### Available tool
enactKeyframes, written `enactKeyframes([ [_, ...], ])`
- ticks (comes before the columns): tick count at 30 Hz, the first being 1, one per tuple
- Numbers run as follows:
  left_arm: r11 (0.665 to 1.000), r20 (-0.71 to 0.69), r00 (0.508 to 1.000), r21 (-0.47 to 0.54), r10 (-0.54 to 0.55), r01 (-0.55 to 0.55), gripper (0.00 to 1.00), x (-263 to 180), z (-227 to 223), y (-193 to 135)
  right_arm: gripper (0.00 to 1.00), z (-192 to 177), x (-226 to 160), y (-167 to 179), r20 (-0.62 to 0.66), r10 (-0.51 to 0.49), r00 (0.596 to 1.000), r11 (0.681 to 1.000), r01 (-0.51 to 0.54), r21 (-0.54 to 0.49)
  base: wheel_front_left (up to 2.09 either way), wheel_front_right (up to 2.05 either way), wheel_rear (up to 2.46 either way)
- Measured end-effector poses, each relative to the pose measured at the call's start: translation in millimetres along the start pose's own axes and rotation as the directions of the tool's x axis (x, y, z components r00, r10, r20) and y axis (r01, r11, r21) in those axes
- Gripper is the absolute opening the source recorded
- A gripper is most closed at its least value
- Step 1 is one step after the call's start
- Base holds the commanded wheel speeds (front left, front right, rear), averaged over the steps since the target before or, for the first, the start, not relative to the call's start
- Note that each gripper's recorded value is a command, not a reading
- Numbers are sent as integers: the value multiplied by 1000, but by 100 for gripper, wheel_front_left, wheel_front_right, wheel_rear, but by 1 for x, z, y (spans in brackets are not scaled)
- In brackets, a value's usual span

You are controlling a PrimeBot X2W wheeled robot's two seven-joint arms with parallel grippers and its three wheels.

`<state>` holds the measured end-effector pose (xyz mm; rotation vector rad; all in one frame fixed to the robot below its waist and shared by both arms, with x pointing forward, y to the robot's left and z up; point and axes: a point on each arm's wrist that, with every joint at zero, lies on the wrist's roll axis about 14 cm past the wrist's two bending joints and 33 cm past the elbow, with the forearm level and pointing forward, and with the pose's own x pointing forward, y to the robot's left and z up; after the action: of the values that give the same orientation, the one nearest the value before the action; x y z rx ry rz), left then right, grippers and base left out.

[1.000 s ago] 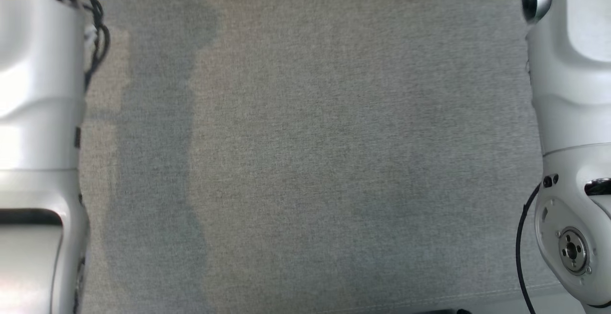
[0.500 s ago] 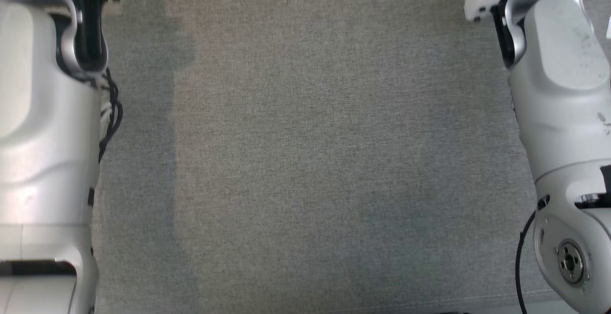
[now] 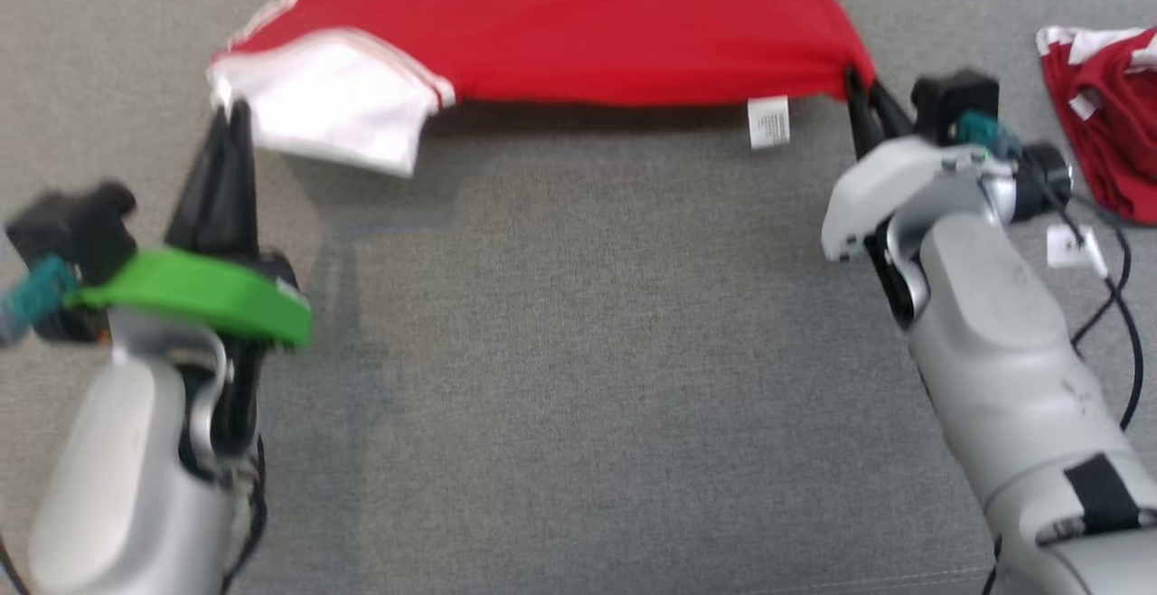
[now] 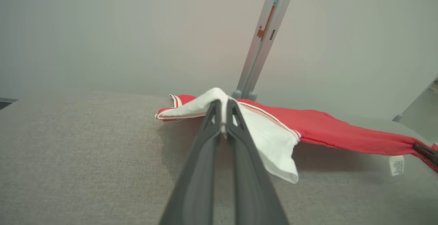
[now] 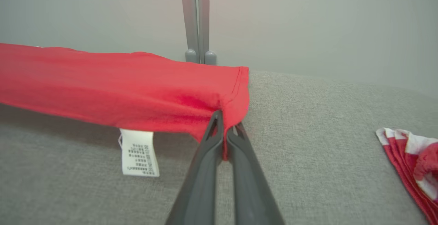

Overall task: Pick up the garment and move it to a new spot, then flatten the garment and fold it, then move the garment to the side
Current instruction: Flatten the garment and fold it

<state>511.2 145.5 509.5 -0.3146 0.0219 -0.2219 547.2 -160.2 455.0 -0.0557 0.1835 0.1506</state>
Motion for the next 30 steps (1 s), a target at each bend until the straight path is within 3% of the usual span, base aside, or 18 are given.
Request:
enactKeyframes([
  [10, 998, -142, 989, -48, 39, -46, 0, -117, -14, -28, 0, -4, -84, 2, 1, 16, 1000, 997, -16, 79, 0, 0, 0],
  [15, 997, -212, 976, -48, 42, -53, 0, -155, -18, -39, 0, -14, -133, 4, -73, 26, 997, 996, -20, 90, 0, 0, 0],
  [24, 997, -330, 943, -49, 41, -60, 0, -191, -33, -47, 0, -31, -199, 31, -247, 82, 966, 992, -56, 111, 0, 0, 0],
  [30, 997, -379, 924, -38, 49, -68, 0, -196, -40, -44, 0, -36, -213, 31, -311, 80, 947, 992, -45, 119, 0, 0, 0],
])
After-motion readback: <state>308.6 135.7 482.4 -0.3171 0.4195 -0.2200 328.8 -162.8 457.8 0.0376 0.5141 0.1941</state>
